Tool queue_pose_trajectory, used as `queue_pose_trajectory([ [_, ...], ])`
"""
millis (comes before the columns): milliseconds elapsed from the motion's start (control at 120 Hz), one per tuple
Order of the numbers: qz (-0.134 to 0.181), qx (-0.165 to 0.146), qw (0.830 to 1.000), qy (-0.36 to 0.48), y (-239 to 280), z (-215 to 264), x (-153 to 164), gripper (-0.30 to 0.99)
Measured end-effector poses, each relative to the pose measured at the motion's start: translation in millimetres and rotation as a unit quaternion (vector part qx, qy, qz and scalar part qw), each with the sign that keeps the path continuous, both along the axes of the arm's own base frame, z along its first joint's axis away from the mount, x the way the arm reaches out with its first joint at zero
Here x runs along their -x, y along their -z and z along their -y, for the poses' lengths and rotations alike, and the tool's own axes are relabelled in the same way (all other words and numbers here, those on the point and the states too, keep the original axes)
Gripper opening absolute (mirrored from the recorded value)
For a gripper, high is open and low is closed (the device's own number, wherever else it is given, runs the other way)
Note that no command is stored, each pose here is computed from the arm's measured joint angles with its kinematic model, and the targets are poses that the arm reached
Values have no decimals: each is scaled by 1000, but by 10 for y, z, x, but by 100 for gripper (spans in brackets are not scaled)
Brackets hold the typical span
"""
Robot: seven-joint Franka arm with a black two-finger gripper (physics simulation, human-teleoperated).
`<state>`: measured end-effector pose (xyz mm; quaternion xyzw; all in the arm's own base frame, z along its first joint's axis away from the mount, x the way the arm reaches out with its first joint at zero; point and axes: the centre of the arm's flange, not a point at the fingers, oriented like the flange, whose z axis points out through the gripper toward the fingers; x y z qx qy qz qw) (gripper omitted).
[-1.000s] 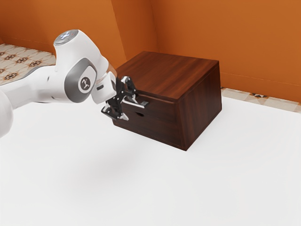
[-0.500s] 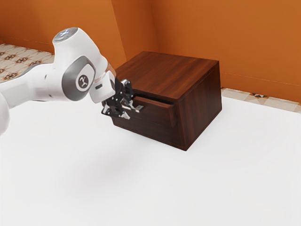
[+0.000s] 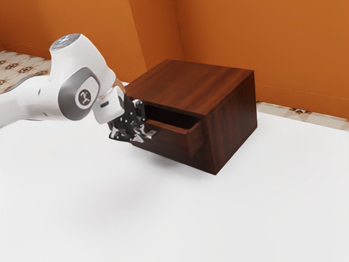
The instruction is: Pull the drawer handle with one arm to open the drawer
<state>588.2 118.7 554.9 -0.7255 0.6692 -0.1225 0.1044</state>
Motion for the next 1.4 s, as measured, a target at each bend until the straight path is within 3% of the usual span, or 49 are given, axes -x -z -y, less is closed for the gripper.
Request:
queue_pose_trajectory([
  [233,-4,3,1000,-8,-22,2,184,-7],
  [1058,-13,14,1000,-23,-29,141,739,20],
  [1258,-12,16,999,-30,-56,160,874,19],
  [1400,7,15,1000,-27,-259,251,1006,6],
])
